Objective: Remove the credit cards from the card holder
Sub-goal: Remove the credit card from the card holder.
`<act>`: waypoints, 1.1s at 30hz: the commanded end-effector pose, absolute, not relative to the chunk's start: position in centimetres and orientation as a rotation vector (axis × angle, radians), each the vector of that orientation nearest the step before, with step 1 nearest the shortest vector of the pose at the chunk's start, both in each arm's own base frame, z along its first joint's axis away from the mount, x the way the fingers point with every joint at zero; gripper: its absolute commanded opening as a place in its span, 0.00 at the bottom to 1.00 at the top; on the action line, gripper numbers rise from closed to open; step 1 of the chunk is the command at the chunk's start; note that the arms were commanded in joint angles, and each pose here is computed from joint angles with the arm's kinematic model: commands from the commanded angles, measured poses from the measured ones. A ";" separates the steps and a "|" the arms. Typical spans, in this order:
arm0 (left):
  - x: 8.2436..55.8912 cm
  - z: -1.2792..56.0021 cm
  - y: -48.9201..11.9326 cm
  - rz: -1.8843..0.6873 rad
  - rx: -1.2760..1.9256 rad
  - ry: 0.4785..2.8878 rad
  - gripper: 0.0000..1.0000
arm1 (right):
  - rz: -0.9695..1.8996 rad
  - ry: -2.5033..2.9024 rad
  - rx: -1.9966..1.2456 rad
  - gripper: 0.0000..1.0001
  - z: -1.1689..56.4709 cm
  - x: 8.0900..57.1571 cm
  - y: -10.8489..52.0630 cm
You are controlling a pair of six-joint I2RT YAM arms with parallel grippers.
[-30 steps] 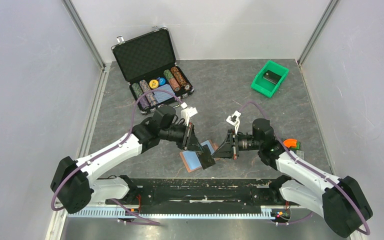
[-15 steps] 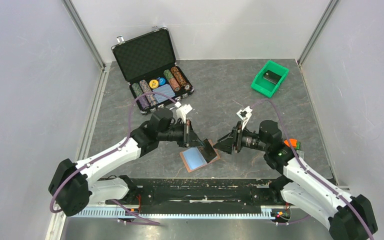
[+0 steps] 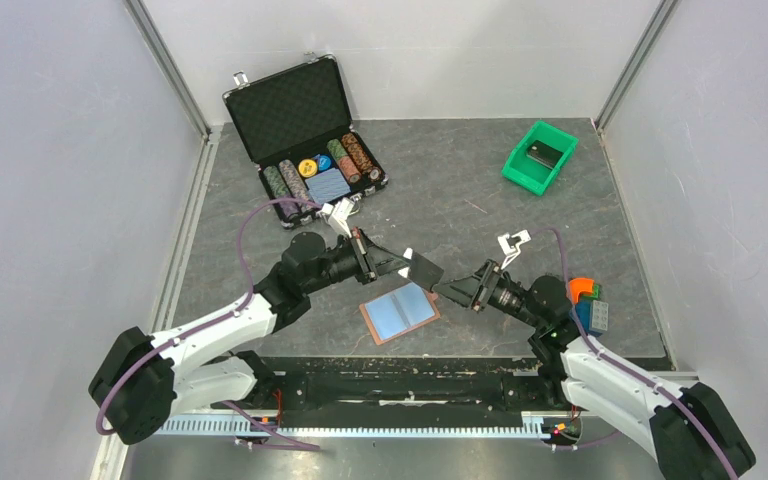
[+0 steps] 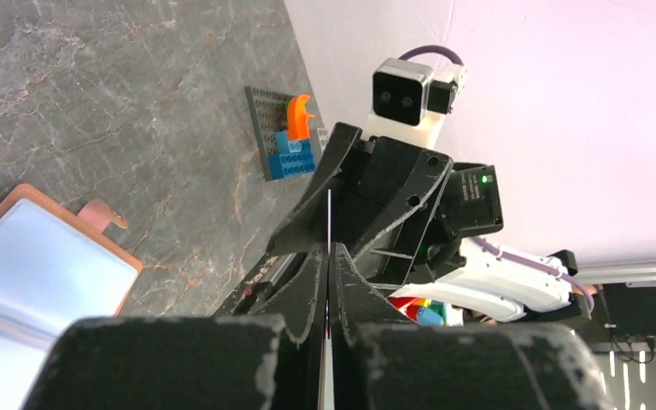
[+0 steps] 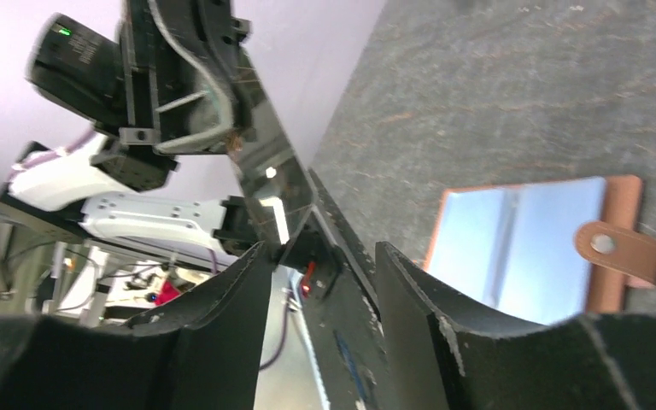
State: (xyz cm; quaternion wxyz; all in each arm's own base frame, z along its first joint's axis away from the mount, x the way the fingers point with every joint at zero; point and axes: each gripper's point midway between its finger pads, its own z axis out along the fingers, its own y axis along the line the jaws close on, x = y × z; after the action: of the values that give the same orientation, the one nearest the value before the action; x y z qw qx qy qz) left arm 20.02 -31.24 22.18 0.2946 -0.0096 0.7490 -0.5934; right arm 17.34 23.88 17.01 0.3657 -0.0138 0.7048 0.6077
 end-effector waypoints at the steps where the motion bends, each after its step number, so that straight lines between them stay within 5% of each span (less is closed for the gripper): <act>1: 21.1 24.8 -30.9 -1.649 -0.135 1.852 0.02 | 1.683 1.587 -0.020 0.48 22.1 17.3 23.9; 11: 21.2 24.1 -30.7 -1.675 -0.185 1.829 0.02 | 1.720 1.619 0.029 0.33 21.6 18.0 24.6; 19: 21.7 22.4 -30.3 -1.602 -0.209 1.872 0.06 | 1.713 1.619 0.049 0.00 21.0 18.3 24.7; 22: 21.7 21.7 -30.2 -1.577 -0.202 1.893 0.21 | 1.723 1.613 0.045 0.00 21.1 18.2 24.7; 27: 21.3 21.1 -30.1 -1.529 -0.139 1.936 0.70 | 1.695 1.640 0.043 0.00 20.9 18.9 24.9; 31: 21.2 20.3 -29.5 -1.393 -0.067 2.030 0.97 | 1.666 1.662 0.027 0.00 20.9 19.5 25.1; 33: 21.3 19.7 -28.8 -1.292 -0.029 2.081 1.00 | 1.650 1.666 0.010 0.00 21.1 19.8 25.2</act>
State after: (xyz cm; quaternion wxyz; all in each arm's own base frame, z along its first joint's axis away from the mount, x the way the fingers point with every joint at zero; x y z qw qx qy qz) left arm 21.03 -29.70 18.91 0.3056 -0.0623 0.7746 -0.5502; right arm 18.73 24.89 18.97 0.3566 0.0293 0.6689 0.6516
